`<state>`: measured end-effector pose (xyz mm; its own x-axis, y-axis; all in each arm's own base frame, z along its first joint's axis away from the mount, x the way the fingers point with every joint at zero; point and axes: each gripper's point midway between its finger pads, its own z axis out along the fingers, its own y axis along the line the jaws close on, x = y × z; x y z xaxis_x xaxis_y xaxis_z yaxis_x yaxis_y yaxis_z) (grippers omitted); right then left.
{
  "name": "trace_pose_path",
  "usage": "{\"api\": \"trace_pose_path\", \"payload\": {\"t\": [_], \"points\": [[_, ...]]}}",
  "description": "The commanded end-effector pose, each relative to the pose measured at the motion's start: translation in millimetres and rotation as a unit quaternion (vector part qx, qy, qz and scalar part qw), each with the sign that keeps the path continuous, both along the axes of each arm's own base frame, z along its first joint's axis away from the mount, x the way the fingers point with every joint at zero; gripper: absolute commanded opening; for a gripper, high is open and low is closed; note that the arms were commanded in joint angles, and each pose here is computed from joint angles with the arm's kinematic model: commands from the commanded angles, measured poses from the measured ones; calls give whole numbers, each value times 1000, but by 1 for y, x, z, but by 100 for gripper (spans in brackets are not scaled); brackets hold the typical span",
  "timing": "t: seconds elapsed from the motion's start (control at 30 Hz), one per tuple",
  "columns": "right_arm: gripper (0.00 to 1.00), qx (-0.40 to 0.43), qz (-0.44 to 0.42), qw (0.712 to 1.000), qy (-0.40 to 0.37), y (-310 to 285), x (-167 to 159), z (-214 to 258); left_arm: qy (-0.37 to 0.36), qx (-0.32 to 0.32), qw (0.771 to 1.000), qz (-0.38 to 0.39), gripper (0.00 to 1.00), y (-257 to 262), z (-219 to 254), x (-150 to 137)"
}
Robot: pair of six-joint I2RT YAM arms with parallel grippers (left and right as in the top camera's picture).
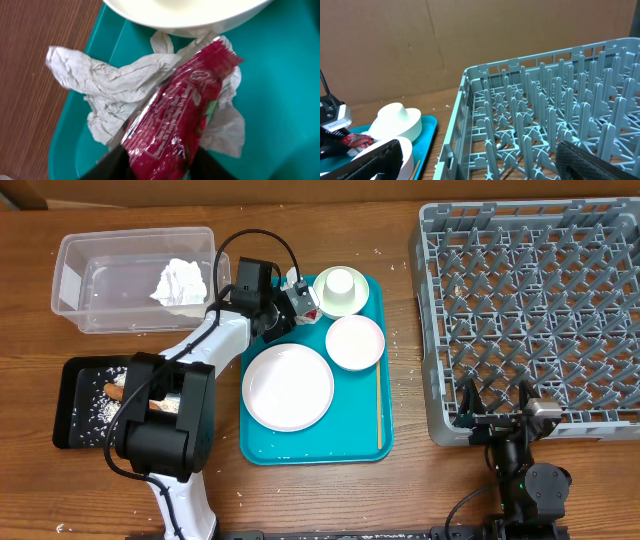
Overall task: Sort waste into correct bins and load items into the dishwasher
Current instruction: 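Reach the left gripper back to the teal tray and grasp the red wrapper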
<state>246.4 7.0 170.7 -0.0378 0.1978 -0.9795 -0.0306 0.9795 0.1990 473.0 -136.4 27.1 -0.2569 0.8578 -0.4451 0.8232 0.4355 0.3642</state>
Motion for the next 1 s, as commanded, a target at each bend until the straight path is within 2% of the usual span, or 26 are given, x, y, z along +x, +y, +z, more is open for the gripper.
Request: {"api": "trace_pose_path", "payload": {"t": [0.0, 0.2, 0.5, 0.67, 0.83, 0.9, 0.97], "points": [[100, -4, -2, 1000, -4, 0, 0, -1, 4, -8, 1000, 7, 26, -3, -2, 3], [100, -4, -2, 1000, -4, 0, 0, -1, 14, -29, 999, 33, 4, -10, 4, 0], [100, -4, -2, 1000, -4, 0, 0, -1, 5, -58, 997, 49, 4, -28, 61, -20], [100, -3, -2, 1000, -4, 0, 0, -1, -12, -96, 991, 91, 4, -21, 113, -32], [100, -4, -2, 1000, -4, 0, 0, -1, -45, -94, 989, 106, 4, -10, 148, -39], [100, -3, -2, 1000, -4, 0, 0, -1, -76, -83, 983, 142, 4, 3, 161, -31], [100, -4, -2, 1000, -4, 0, 0, -1, -119, -77, 966, 217, 4, 25, 174, -16]]}}
